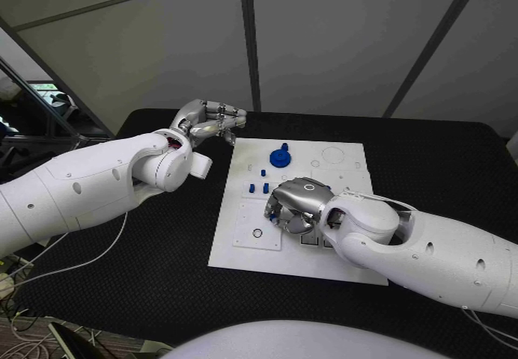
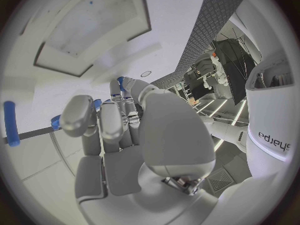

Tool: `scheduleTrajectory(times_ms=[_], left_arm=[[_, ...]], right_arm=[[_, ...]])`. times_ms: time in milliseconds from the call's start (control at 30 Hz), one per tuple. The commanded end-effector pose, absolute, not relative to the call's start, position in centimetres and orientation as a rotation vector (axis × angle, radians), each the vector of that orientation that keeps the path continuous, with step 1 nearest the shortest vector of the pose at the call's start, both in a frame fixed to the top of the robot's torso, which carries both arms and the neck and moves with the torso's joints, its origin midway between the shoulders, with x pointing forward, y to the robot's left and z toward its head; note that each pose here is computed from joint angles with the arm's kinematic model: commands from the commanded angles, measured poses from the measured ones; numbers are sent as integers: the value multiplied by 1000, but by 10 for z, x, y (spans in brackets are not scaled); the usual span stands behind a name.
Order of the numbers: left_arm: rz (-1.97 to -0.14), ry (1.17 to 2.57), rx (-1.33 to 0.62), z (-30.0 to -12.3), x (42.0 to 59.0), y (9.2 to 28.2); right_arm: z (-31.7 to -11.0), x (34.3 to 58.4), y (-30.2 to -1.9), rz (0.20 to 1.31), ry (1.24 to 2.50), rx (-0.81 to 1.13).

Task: Assemble the parts on the task board

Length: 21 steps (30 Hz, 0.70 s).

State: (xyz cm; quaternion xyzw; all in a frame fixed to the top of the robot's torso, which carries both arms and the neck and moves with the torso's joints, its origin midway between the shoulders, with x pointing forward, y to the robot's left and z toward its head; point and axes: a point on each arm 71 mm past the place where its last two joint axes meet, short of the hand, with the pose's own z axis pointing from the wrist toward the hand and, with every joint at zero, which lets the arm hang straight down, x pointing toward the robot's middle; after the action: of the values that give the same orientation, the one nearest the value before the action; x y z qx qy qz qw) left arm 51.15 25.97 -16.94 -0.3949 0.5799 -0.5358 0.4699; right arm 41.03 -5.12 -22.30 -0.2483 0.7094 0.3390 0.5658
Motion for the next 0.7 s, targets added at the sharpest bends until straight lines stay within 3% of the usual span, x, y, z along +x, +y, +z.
scheduleTrajectory(times_ms=[33,700], left_arm=[[-1326,1430,-966,-168,512,259],[-1328,1449,-970,-169,512,259]], right_arm=[[-229,409,-52,767,1706,-606],[-208,403,-68,775,1515,-493]])
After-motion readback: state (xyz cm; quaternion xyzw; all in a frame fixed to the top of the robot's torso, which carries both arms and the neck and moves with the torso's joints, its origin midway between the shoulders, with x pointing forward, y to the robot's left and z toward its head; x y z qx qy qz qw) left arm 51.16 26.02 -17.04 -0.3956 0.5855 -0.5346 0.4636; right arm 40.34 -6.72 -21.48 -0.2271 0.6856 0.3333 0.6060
